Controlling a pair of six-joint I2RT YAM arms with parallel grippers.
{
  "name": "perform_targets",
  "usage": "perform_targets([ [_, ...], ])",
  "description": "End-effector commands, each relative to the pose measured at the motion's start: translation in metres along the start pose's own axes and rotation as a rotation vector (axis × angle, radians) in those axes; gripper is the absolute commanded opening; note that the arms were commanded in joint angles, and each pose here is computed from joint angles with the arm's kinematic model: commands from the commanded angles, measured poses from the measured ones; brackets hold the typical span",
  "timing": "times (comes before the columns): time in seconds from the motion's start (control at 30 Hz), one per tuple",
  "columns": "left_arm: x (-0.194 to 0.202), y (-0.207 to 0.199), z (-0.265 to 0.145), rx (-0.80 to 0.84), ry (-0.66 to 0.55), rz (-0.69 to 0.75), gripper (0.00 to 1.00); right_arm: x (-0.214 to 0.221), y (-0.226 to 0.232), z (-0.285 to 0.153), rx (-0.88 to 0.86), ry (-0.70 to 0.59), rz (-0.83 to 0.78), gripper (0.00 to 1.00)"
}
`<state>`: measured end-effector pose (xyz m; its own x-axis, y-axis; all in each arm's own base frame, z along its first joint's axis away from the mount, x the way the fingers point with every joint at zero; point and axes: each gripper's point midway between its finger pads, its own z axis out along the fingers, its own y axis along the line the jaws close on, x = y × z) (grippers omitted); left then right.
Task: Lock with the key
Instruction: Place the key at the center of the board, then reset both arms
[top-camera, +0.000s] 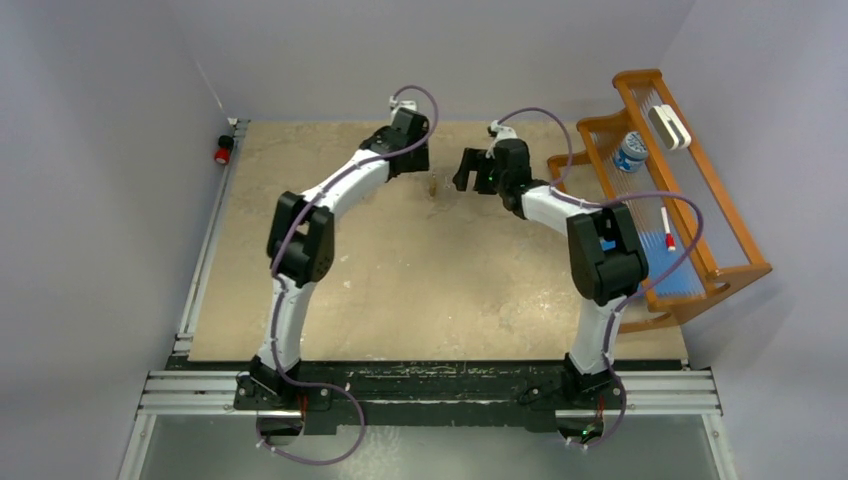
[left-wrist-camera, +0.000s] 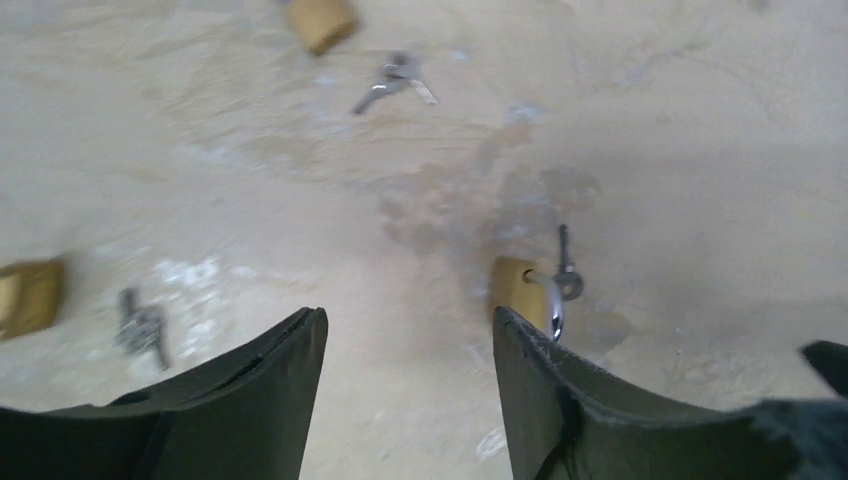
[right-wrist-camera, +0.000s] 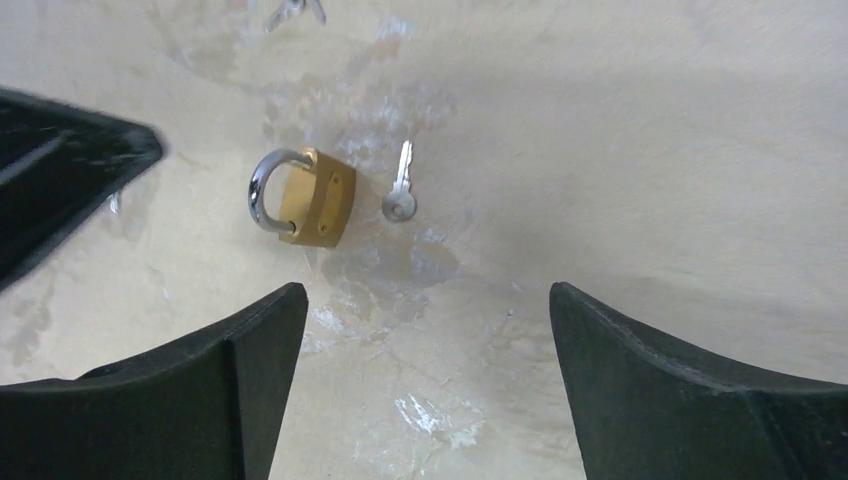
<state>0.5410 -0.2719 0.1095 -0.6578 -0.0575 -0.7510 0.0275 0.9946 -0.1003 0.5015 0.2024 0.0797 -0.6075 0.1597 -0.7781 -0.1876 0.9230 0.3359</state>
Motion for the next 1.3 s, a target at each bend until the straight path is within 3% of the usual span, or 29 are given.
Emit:
perform_targets([
  [0.0,-0.108,0.050,-0.072,0.051,-0.307,-0.172,0.66,-0.055,-0.007,-0.034,0.038,-0.151,0.019,0.95],
  [0.07,-0.123,0.079,-0.094,0.092,-0.377,-0.280,0.69,-0.064,-0.012,-0.046,0.067,-0.178,0.067,0.98],
  [0.17,-0.139,0.123,-0.130,0.031,-0.495,-0.347,0.72,-0.075,-0.015,-0.064,0.097,-0.236,0.107,0.99],
  [0.37,-0.154,0.162,-0.195,-0.108,-0.660,-0.269,0.76,-0.096,-0.024,-0.103,0.190,-0.314,0.158,0.99],
  [0.57,-0.122,0.174,-0.225,-0.060,-0.684,-0.285,0.79,-0.112,-0.028,-0.148,0.258,-0.357,0.153,0.99],
  [0.8,-0.066,0.170,-0.245,0.053,-0.602,-0.324,0.80,-0.125,-0.027,-0.189,0.261,-0.512,0.158,0.99],
  [0.9,-0.058,0.171,-0.258,0.083,-0.657,-0.267,0.81,-0.125,-0.031,-0.196,0.283,-0.525,0.174,0.99],
  [1.07,-0.064,0.194,-0.289,-0.021,-0.797,-0.141,0.82,-0.130,-0.026,-0.214,0.257,-0.578,0.121,0.99],
  [1.27,-0.062,0.195,-0.293,-0.018,-0.838,-0.116,0.83,-0.137,-0.025,-0.218,0.272,-0.578,0.026,0.99],
])
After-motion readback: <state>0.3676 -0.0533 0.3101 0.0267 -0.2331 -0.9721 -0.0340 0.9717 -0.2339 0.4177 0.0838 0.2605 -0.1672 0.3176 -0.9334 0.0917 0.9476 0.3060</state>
